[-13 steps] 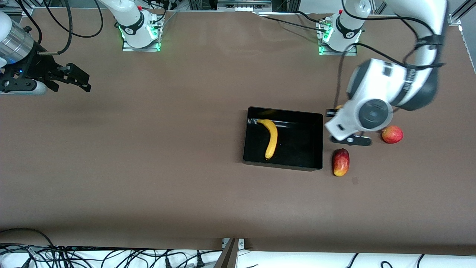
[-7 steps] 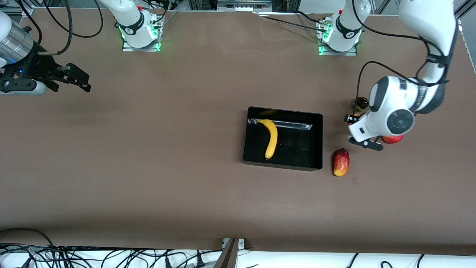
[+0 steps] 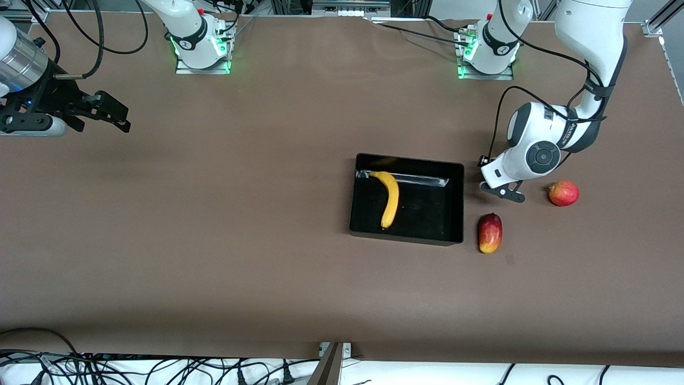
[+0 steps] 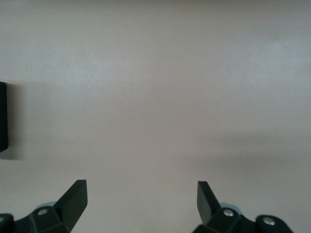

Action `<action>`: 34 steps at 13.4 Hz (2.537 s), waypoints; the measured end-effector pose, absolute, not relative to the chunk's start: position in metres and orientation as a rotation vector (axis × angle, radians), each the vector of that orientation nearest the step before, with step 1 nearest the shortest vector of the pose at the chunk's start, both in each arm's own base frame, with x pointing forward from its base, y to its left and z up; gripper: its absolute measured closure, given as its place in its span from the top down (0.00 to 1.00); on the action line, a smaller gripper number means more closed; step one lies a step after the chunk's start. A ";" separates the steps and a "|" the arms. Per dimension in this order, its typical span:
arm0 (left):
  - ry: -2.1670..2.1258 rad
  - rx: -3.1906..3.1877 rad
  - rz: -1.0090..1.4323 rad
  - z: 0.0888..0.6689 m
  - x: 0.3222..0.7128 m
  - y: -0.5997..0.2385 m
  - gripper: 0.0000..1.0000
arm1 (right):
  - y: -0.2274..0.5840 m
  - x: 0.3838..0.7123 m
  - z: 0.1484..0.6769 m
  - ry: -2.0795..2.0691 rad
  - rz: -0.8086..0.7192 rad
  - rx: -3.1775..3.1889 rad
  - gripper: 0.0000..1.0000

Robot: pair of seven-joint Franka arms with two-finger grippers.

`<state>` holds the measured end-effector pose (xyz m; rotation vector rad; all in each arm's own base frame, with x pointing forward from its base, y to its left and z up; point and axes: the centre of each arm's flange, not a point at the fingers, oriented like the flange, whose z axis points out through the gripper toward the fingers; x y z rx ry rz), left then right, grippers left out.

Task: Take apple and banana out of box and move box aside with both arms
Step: 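Lift the apple out and set it on the table beside the mango, then move the left gripper back over the banana in the tray, then lower the left gripper and grasp the yellow banana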

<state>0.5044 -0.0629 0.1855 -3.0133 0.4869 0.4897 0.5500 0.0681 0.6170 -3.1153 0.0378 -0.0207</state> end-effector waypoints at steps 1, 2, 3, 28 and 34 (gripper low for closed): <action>0.496 -3.013 0.483 0.187 0.505 -0.066 0.83 | 0.068 0.550 0.617 0.038 -0.021 -3.115 1.00; 0.503 -3.014 0.465 0.191 0.508 -0.069 0.92 | 0.068 0.550 0.617 0.038 -0.021 -3.115 1.00; 0.509 -3.016 0.437 0.200 0.513 -0.072 1.00 | 0.068 0.550 0.617 0.038 -0.021 -3.115 1.00; 0.301 -3.221 0.077 0.251 0.562 -0.384 1.00 | 0.068 0.551 0.617 0.039 -0.028 -3.115 1.00; 0.270 -3.230 0.057 0.191 0.560 -0.375 1.00 | 0.068 0.551 0.617 0.039 -0.028 -3.115 1.00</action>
